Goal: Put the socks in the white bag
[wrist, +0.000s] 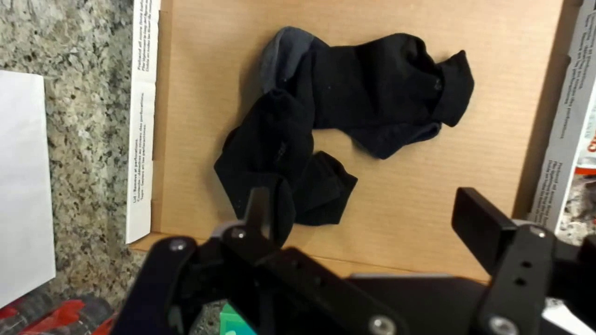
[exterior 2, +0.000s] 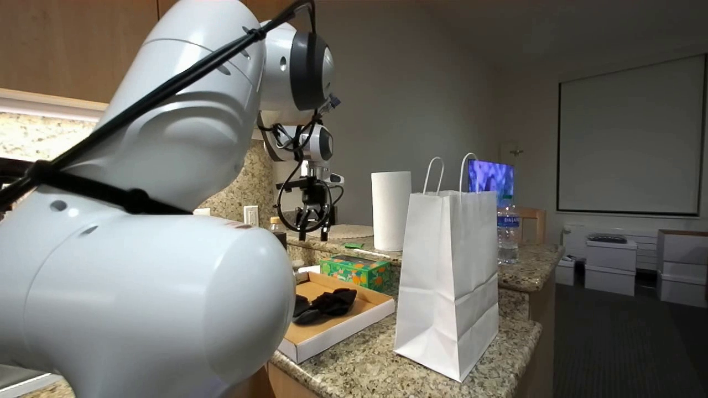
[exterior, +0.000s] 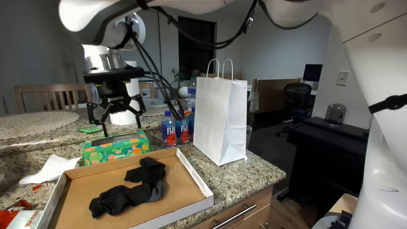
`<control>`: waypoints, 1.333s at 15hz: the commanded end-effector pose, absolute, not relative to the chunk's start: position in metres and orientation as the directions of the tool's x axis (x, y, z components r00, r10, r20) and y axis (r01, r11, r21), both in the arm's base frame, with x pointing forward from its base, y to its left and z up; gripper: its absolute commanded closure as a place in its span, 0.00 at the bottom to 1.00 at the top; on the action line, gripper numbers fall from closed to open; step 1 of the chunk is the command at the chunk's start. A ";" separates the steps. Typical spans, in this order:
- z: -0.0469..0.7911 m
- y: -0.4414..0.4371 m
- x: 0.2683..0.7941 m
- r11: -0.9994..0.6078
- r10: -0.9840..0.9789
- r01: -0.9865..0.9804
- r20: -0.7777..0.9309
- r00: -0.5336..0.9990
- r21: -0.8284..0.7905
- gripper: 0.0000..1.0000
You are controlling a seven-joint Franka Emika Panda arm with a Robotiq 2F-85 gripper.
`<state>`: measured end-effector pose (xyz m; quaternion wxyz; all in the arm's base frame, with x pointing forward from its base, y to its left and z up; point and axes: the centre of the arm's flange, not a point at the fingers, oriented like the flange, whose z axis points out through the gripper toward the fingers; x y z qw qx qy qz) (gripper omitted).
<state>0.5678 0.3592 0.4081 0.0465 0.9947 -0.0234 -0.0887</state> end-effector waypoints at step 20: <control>0.253 0.314 0.571 -0.958 -0.279 -0.285 -0.128 0.952 -0.035 0.00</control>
